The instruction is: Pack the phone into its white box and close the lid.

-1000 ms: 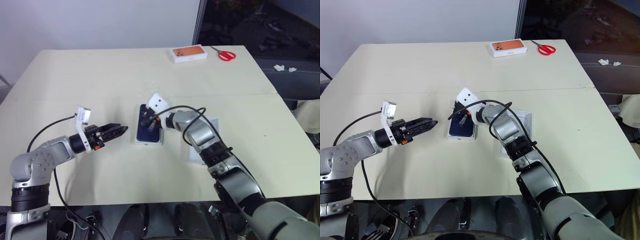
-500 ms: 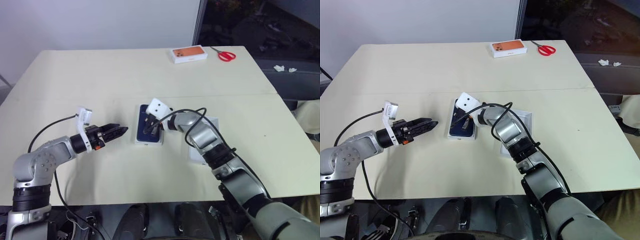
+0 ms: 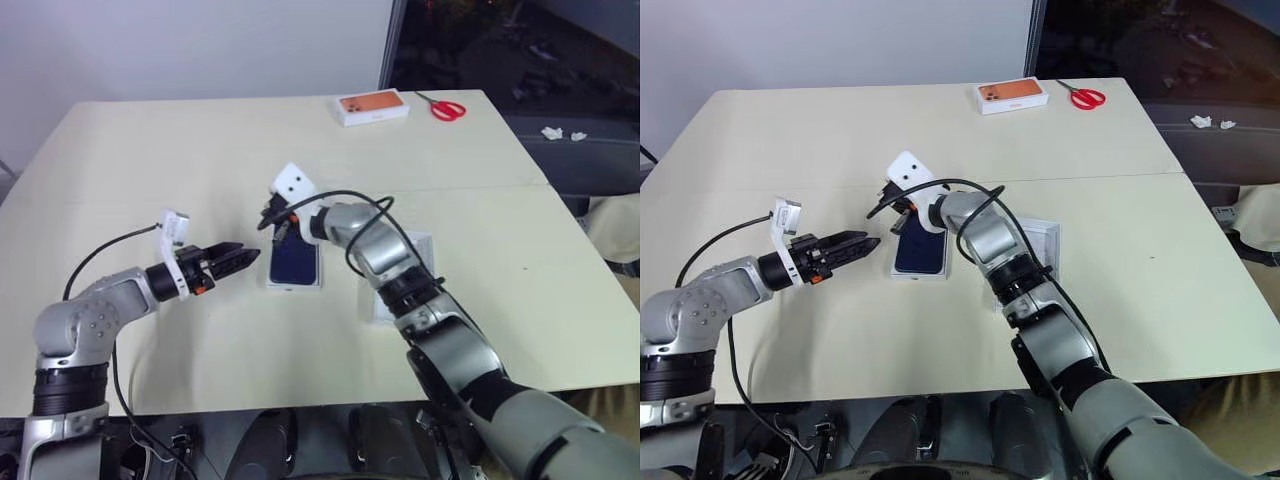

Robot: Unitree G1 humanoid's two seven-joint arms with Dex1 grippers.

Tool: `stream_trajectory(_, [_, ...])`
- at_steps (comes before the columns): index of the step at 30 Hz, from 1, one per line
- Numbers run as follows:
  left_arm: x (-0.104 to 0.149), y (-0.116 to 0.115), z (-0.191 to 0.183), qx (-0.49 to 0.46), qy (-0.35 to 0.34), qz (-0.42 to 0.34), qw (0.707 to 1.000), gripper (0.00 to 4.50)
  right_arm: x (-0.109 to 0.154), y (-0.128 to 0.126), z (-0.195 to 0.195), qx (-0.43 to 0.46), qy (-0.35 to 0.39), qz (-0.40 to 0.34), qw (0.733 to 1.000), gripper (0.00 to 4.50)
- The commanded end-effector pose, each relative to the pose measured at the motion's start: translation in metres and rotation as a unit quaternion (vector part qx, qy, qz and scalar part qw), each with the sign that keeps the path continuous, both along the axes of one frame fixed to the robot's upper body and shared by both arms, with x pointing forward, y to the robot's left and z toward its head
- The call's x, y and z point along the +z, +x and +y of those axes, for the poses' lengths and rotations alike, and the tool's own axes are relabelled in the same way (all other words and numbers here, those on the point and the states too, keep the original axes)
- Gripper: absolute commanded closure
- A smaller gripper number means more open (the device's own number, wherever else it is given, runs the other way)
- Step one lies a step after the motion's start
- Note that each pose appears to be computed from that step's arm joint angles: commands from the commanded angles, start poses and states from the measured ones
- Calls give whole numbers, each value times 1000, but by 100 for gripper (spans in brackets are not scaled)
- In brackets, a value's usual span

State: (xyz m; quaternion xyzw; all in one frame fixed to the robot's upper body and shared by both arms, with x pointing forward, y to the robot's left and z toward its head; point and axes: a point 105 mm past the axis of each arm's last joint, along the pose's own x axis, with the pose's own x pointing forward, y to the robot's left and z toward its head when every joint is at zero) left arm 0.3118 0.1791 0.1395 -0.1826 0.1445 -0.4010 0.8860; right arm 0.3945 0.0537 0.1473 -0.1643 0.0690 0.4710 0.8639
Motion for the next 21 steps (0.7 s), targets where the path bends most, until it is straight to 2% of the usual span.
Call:
stream_trajectory(1, [11, -1, -3, -6, -2, -21, 1000, 88, 1, 8, 4, -10, -38, -49, 998, 444])
stream_trajectory(8, [12, -2, -2, 0, -2, -21, 1000, 88, -39, 10, -10, -12, -114, -38, 993, 444])
stream_trajectory(12, [13, -1, -2, -1, -1, -21, 1000, 88, -47, 8, -19, -18, -103, -10, 995, 444])
stream_trajectory(15, [12, 0, -2, -1, 0, -20, 1000, 88, -39, 5, -15, -8, -79, -9, 997, 444])
stream_trajectory(21, [12, 1, -4, -3, -1, -20, 1000, 88, 2, 3, -13, -2, 11, 7, 1000, 444])
